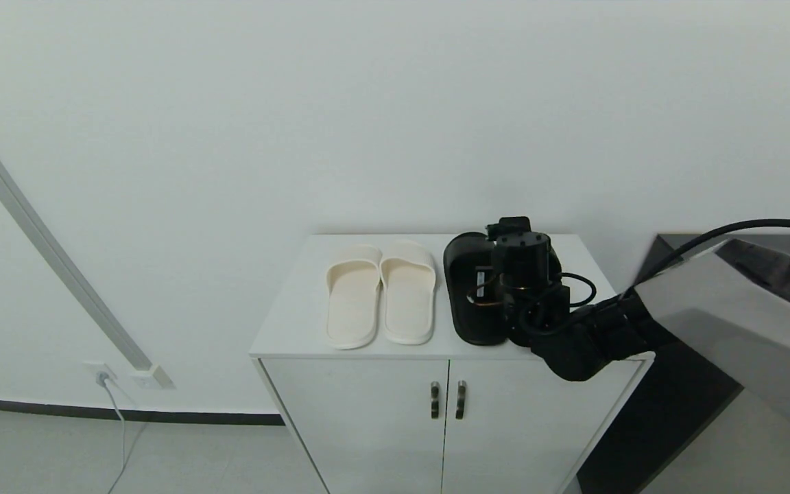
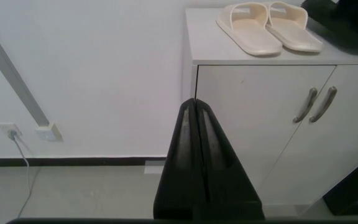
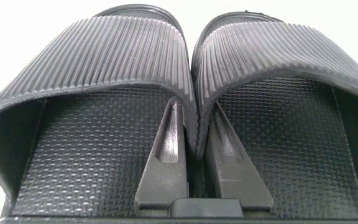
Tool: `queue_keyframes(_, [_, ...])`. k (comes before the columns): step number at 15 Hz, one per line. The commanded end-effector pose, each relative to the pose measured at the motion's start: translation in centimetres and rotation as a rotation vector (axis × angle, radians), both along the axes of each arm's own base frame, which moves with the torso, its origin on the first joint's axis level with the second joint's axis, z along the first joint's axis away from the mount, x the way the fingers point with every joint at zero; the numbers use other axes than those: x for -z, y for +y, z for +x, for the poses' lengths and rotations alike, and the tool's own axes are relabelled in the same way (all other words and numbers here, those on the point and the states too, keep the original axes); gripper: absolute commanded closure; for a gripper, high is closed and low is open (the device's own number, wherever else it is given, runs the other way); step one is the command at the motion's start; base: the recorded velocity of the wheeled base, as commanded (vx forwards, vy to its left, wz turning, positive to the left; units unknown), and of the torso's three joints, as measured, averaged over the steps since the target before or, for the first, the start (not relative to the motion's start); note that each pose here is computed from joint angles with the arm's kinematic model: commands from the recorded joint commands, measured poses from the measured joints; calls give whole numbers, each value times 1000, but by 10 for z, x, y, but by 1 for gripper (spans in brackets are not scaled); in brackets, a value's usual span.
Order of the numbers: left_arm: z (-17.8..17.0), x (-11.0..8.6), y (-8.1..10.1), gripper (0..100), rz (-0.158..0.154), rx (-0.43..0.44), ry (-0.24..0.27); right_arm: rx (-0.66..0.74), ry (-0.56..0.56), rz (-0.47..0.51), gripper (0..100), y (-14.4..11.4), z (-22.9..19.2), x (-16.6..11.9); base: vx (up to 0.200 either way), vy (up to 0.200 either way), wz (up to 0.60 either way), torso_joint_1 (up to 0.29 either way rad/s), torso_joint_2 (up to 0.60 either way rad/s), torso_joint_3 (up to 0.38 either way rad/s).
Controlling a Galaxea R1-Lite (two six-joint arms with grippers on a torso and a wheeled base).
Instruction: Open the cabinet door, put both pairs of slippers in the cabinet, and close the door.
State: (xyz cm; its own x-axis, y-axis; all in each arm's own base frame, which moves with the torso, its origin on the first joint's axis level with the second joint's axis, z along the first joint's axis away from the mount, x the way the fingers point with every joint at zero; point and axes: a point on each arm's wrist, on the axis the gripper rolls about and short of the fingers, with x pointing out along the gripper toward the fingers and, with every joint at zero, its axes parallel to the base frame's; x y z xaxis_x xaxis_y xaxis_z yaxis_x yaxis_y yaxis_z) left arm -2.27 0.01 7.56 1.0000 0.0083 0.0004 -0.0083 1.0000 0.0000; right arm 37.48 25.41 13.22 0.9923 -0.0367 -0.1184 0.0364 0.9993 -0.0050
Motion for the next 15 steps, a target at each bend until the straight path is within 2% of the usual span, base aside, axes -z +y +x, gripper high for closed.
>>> queue_keyframes(1, [0, 0, 0, 100, 0, -1, 0, -32, -29, 7, 100, -10, -27, -32, 0, 0, 0, 0, 0, 0])
queue_keyframes(3, [0, 0, 0, 100, 0, -1, 0, -159, -13, 8, 100, -17, -62, -46, 0, 0, 0, 0, 0, 0])
queue_keyframes(6, [0, 0, 0, 100, 0, -1, 0, -409, 44, 8, 100, -30, -111, -49, 0, 0, 0, 0, 0, 0])
queue_keyframes(11, [0, 0, 0, 100, 0, -1, 0, -730, 93, 41, 100, -58, -170, -53, 0, 0, 0, 0, 0, 0])
queue_keyframes(15, [0, 0, 0, 100, 0, -1, 0, -761, 115, 38, 100, -63, -177, -48, 0, 0, 0, 0, 0, 0])
